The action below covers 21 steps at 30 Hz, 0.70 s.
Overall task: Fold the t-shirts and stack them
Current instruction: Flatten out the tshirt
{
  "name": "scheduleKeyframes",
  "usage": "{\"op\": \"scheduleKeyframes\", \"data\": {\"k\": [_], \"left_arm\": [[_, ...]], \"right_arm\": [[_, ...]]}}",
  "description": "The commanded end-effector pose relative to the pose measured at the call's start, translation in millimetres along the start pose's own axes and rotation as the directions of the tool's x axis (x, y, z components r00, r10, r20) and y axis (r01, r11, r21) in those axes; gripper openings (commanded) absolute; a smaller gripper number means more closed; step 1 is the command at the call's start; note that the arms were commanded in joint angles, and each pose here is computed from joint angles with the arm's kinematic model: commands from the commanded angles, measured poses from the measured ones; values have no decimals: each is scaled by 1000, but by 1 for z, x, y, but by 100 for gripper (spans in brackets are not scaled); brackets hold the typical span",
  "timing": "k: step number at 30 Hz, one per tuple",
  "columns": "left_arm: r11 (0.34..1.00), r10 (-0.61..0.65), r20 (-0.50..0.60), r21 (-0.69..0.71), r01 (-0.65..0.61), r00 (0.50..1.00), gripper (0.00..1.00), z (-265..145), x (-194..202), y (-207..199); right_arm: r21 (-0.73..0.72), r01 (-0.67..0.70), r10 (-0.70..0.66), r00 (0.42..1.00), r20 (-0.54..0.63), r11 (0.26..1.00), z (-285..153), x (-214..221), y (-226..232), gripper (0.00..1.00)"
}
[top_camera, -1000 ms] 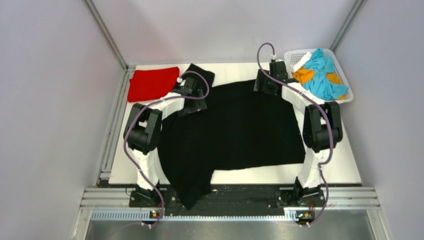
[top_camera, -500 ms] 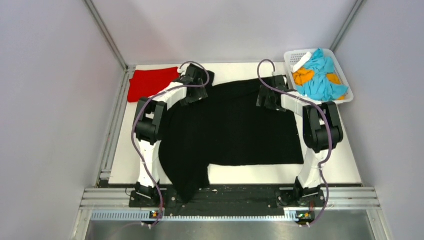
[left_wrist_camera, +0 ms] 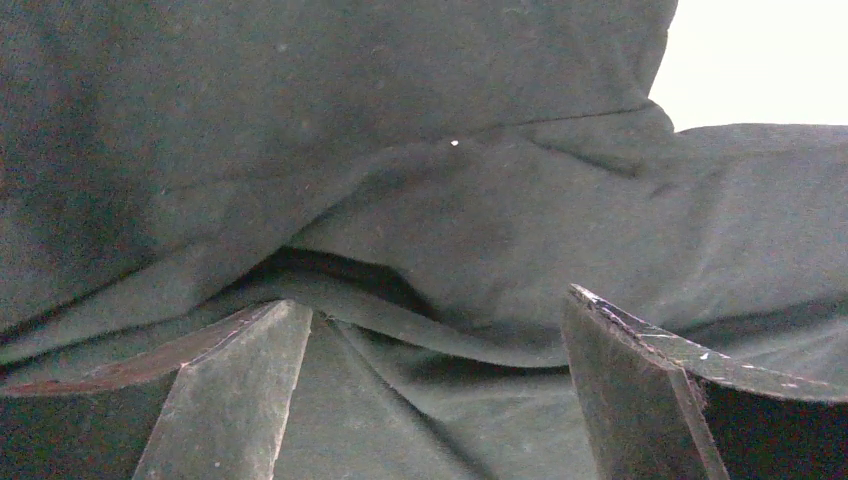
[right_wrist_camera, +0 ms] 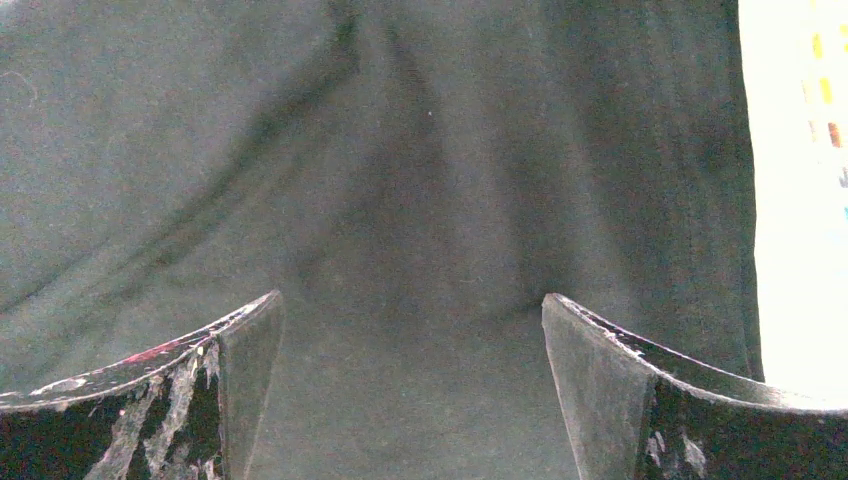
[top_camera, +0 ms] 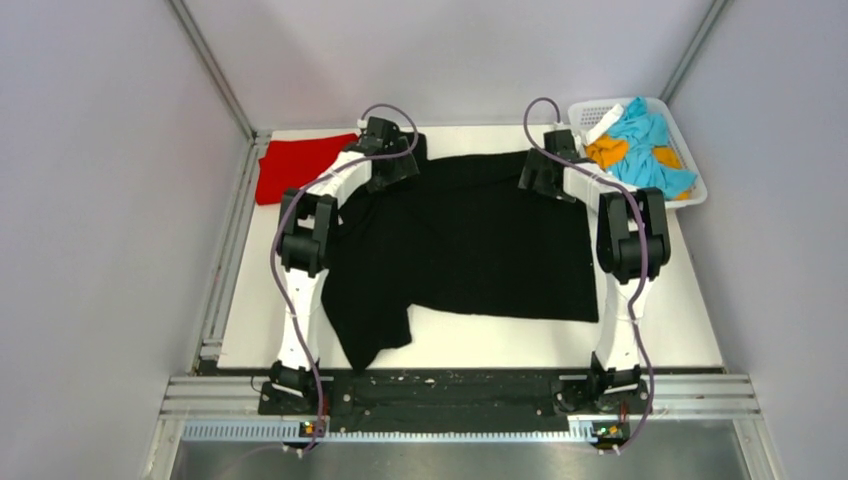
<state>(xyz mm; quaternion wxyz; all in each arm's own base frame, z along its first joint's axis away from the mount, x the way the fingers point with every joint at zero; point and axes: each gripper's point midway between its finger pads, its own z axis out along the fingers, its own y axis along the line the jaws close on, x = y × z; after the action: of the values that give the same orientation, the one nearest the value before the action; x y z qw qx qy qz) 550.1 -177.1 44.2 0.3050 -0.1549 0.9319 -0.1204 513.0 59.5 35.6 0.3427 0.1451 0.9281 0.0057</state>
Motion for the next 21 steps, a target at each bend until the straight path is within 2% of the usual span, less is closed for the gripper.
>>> {"op": "scheduleKeyframes", "data": {"k": [1, 5, 9, 14, 17, 21], "left_arm": [[988, 27, -7, 155, -26, 1000, 99, 8, -10, -28], [967, 73, 45, 243, -81, 996, 99, -40, -26, -53], [953, 118, 124, 264, -148, 985, 99, -111, -22, -63], [977, 91, 74, 186, -104, 993, 99, -168, 42, -26], [991, 82, 44, 102, -86, 996, 99, -191, 95, 5], [998, 50, -37, -40, -52, 998, 99, -215, 169, 57]], "right_arm": [[-37, 2, 0, 999, 38, 999, -16, -32, 11, 98], [-68, 52, -45, 994, 99, 996, -58, -43, 23, 99], [-81, 102, -87, 982, 168, 991, -114, -38, 29, 99], [-129, 42, -18, 982, 186, 991, -159, -4, 14, 99], [-190, 44, -12, 986, 164, 981, -175, 31, 6, 99], [-244, 46, -3, 985, 174, 969, -192, 51, -1, 99]]}}
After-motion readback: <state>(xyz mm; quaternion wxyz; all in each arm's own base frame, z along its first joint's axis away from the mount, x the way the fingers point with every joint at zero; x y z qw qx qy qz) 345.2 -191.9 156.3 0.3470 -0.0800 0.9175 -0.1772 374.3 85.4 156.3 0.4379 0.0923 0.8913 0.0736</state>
